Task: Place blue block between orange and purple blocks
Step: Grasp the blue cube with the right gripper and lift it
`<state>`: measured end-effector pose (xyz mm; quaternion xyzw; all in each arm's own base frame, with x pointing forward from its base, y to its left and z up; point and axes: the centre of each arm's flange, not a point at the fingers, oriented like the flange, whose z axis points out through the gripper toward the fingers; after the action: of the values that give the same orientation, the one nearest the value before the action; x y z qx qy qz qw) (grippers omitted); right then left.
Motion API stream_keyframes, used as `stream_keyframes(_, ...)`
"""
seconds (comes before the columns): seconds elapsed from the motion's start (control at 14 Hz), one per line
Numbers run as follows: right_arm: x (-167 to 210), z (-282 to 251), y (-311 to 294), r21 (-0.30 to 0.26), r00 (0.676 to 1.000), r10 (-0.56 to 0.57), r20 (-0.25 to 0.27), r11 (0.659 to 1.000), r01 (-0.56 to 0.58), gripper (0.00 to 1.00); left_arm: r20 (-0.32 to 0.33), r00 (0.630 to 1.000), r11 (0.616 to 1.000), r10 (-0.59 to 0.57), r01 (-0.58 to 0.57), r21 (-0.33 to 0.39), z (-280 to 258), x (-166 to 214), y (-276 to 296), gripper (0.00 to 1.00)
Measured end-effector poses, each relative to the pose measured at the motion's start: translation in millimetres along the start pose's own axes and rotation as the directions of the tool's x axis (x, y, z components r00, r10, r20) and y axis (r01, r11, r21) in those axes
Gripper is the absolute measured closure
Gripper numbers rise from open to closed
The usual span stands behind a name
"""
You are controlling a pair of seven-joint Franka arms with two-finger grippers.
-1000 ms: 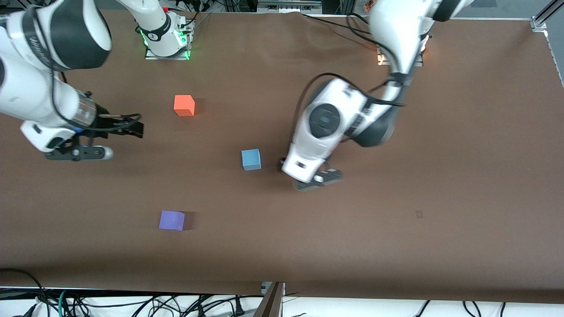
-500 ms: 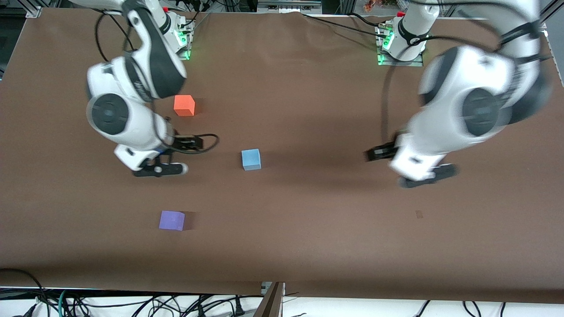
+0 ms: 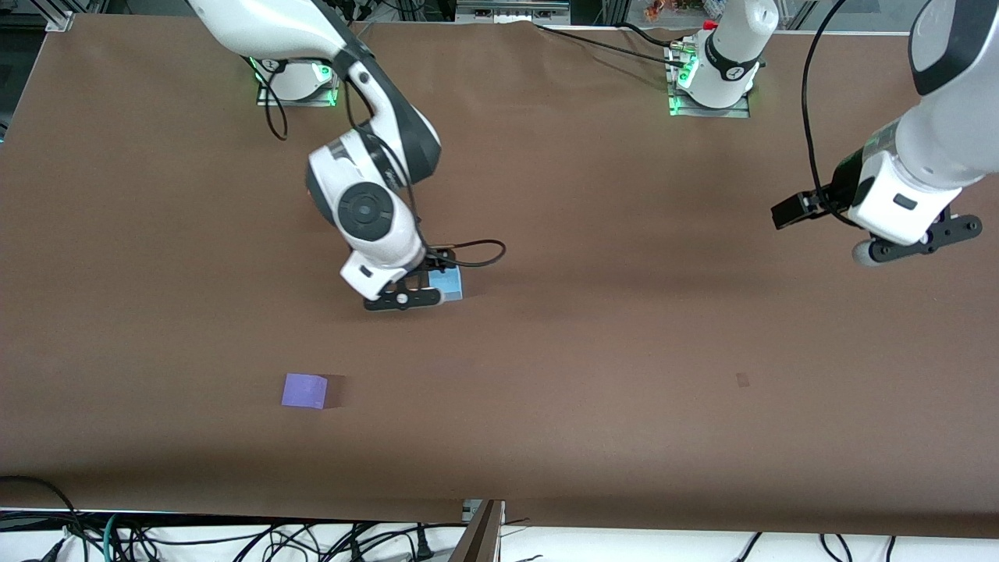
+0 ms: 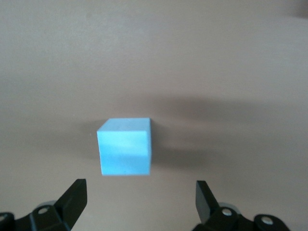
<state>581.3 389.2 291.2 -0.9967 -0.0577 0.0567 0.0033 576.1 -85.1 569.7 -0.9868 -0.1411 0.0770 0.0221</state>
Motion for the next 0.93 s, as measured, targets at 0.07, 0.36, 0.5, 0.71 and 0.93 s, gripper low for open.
stream_keyframes(0.07,0.8,16.2,-5.9,0.001,1.0,-0.003,-0.002,1.0,0.003,0.0,-0.007,1.0,1.0,0.007,-0.007,0.003,4.1,0.5,-4.2,0.0)
stream_keyframes(0.36,-1.7,59.8,-24.1,0.005,1.0,0.025,-0.007,1.0,-0.025,0.0,-0.014,1.0,1.0,0.026,-0.026,-0.004,27.2,16.1,-25.9,0.0)
stream_keyframes(0.5,-4.6,74.3,-24.1,0.011,0.999,0.027,-0.018,1.0,-0.027,0.0,-0.023,0.999,1.0,0.025,-0.026,-0.008,28.4,17.8,-28.4,0.0)
stream_keyframes(0.71,-10.3,89.6,-19.9,0.006,1.0,0.028,-0.012,1.0,-0.028,0.0,-0.033,0.999,1.0,0.007,-0.008,-0.016,26.6,21.2,-38.7,0.0)
stream_keyframes(0.93,-11.5,95.0,-19.1,0.014,0.999,0.029,-0.027,0.999,-0.028,0.06,-0.037,0.999,0.999,-0.03,0.029,-0.025,25.6,28.6,-60.1,0.0)
